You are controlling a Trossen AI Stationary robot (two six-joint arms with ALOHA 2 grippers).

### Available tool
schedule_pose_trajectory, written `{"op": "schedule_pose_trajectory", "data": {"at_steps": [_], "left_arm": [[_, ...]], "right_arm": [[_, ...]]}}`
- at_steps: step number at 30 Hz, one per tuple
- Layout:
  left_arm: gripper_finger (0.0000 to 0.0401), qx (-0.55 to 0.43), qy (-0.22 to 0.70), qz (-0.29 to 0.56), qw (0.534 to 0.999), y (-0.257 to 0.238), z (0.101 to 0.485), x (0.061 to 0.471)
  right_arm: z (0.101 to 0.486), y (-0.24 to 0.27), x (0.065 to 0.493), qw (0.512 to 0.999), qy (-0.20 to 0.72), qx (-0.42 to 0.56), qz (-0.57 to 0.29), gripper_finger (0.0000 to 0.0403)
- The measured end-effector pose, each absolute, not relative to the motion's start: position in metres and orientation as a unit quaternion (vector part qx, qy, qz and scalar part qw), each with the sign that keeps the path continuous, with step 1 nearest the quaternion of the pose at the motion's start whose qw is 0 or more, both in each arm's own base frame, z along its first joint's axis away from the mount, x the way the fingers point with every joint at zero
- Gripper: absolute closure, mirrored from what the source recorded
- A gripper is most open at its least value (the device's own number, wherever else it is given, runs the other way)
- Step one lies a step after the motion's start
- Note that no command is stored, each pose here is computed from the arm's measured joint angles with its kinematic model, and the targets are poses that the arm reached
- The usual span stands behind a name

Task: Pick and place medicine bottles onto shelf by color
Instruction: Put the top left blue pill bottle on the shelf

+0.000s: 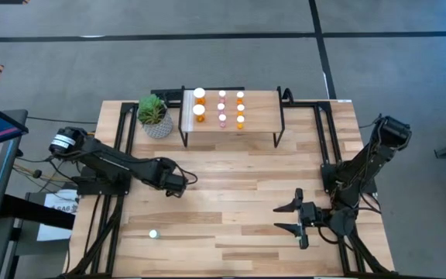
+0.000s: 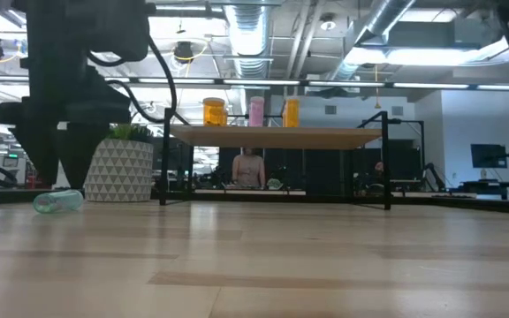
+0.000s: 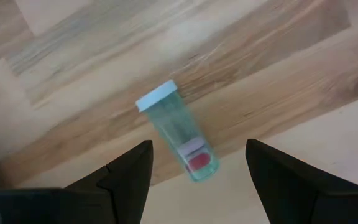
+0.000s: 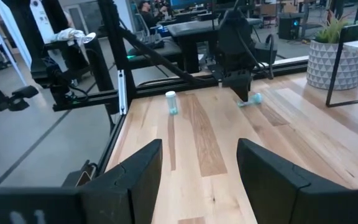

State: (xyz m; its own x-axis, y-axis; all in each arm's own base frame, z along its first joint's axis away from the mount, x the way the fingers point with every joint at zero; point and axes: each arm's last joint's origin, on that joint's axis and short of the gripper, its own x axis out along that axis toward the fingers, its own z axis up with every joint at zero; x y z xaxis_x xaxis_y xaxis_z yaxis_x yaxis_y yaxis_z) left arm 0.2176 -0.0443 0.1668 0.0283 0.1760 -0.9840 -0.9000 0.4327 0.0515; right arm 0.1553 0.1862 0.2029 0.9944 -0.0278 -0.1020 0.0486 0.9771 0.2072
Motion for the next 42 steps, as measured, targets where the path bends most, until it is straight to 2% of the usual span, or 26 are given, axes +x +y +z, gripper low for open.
{"op": "schedule_pose_trajectory", "data": {"at_steps": [16,26,33,36,39,42], "left_arm": [[0.0165,-0.375,0.546,0.408,0.629,-0.042,0.134,0.204],[0.0254,-0.372,0.539,0.416,0.631,-0.041,0.134,0.204],[0.0299,-0.367,0.533,0.417,0.639,-0.041,0.135,0.206],[0.0313,-0.351,0.529,0.412,0.654,-0.041,0.139,0.209],[0.0319,-0.322,0.483,0.407,0.705,-0.043,0.151,0.218],[0.0318,-0.299,0.444,0.364,0.762,-0.051,0.164,0.224]], "right_arm": [[0.203,0.186,0.155,0.993,0.05,0.103,-0.019,0.0173],[0.203,0.186,0.155,0.993,0.05,0.103,-0.02,0.0173],[0.203,0.186,0.155,0.993,0.05,0.103,-0.02,0.0173],[0.203,0.186,0.155,0.993,0.05,0.103,-0.02,0.0173],[0.203,0.186,0.155,0.993,0.049,0.104,-0.019,0.0173],[0.204,0.186,0.155,0.993,0.047,0.107,-0.019,0.0173]]}}
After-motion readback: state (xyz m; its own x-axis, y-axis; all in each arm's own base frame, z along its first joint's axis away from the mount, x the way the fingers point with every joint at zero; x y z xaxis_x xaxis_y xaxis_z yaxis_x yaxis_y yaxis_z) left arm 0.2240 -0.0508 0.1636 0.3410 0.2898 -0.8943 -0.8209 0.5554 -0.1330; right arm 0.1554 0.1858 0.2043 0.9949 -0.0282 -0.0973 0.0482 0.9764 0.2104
